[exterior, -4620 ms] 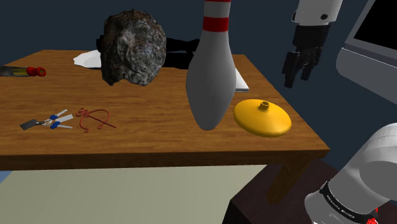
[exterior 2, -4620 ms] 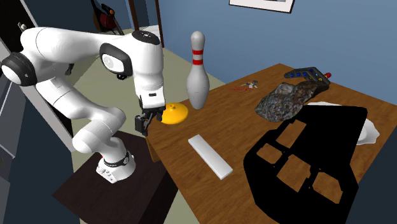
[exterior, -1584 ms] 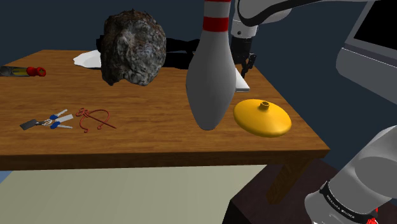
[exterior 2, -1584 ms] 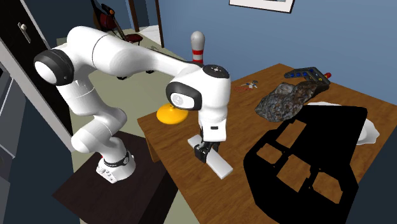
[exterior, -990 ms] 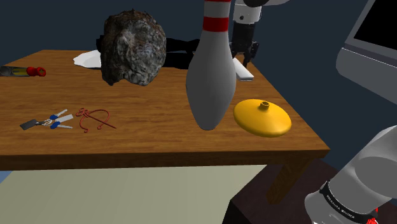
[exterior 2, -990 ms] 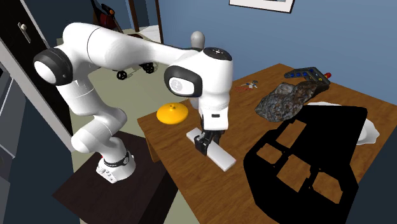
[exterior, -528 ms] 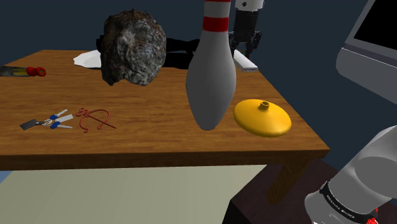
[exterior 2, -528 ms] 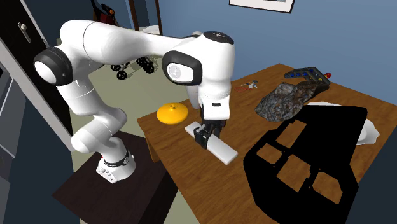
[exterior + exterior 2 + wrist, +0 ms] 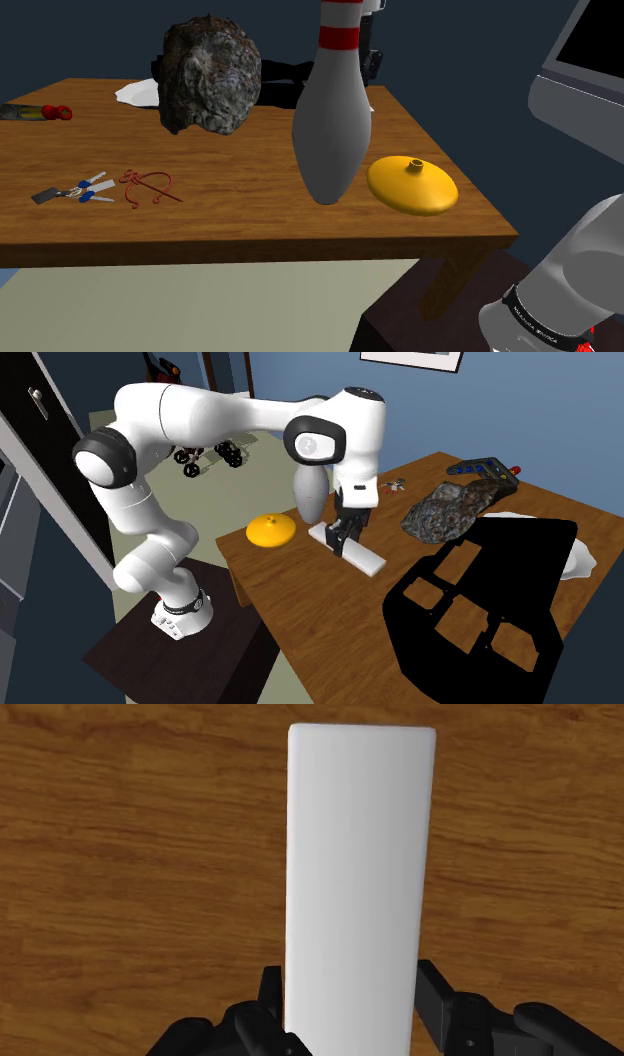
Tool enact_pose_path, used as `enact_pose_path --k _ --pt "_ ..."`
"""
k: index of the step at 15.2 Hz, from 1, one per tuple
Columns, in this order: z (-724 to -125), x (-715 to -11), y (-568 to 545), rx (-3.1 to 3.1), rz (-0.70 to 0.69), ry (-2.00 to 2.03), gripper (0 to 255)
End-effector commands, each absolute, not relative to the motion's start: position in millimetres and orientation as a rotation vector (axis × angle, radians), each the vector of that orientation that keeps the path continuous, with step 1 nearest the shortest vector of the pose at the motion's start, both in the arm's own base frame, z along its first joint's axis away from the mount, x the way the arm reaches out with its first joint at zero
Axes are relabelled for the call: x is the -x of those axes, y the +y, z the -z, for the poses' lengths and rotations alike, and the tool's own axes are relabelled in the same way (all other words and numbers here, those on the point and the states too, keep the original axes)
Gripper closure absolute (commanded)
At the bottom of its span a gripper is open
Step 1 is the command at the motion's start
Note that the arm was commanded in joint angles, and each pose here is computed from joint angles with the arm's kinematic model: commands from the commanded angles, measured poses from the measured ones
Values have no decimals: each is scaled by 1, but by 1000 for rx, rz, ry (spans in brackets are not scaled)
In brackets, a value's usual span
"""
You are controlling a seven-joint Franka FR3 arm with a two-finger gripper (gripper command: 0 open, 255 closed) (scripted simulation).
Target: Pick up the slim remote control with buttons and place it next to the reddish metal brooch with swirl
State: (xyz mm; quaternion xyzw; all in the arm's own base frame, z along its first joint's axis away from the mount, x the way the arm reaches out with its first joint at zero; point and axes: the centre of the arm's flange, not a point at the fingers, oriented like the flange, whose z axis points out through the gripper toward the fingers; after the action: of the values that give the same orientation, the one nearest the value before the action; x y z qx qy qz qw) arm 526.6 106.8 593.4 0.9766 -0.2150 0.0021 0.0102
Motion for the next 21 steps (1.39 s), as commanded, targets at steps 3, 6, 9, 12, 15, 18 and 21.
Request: enact_pose_path --k 3,6,9,12,15,18,21 --pt "-596 -532 158 -3048 -8 -674 255" --pt "-597 -537 198 -3048 -8 -674 255" --pt "-597 -542 237 -3048 -8 -674 255" --pt "-598 -547 276 -3048 -8 -674 255" --pt "-593 -550 295 -3048 -8 -674 255" --pt "-577 -550 295 -3048 -8 -674 255" --pt "-561 -550 295 -3048 -8 -674 255"
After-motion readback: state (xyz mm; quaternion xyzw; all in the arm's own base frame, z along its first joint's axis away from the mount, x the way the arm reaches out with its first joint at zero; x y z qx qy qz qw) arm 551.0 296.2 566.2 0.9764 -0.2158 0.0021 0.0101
